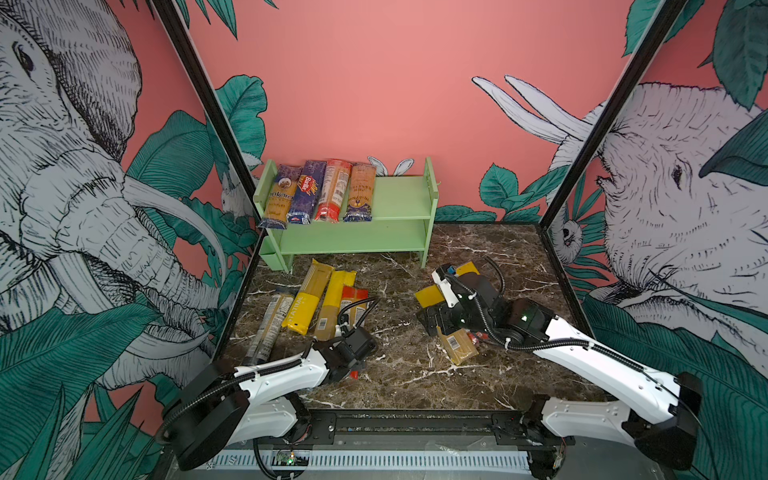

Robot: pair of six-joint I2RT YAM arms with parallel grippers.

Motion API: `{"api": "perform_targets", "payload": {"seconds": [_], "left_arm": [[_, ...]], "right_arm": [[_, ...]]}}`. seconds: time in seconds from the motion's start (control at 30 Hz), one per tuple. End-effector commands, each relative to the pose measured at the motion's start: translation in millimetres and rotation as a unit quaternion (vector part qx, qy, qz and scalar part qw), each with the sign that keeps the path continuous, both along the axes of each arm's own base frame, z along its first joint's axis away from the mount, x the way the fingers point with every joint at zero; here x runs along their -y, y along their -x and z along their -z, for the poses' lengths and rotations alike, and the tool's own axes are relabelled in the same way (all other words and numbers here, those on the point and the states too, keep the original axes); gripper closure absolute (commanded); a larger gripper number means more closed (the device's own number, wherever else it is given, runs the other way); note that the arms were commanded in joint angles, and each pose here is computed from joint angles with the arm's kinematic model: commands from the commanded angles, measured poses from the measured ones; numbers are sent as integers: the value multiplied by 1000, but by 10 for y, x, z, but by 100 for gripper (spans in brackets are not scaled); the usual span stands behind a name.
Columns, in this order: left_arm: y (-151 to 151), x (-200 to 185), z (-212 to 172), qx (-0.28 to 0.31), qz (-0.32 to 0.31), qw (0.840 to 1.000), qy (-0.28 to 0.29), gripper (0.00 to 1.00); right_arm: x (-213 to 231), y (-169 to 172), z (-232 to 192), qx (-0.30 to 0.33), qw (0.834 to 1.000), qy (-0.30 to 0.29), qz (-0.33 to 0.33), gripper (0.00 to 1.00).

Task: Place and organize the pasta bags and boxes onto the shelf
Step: 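Close the left gripper on the red-ended white-label spaghetti pack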

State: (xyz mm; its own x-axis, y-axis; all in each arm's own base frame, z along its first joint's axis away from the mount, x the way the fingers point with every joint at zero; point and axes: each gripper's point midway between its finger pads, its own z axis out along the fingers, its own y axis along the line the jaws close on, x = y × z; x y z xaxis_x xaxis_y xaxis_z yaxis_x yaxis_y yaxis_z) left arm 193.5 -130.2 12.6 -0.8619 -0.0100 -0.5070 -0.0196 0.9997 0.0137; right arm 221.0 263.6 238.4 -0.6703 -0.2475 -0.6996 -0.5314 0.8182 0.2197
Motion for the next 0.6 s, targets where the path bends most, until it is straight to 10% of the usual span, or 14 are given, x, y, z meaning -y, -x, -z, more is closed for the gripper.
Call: {"api": "perform_targets", "payload": {"seconds": [0.0, 0.27, 0.57], "left_arm": [[244, -70, 337, -67, 18, 997, -27, 39], [254, 33, 278, -66, 36, 997, -34, 83], [176, 193, -319, -18, 66, 998, 1, 100]], "right_arm": [[73, 28, -13, 5, 1000, 0, 11, 1], [160, 56, -22, 11, 1000, 2, 17, 1], [168, 59, -25, 12, 1000, 0, 18, 1]]}}
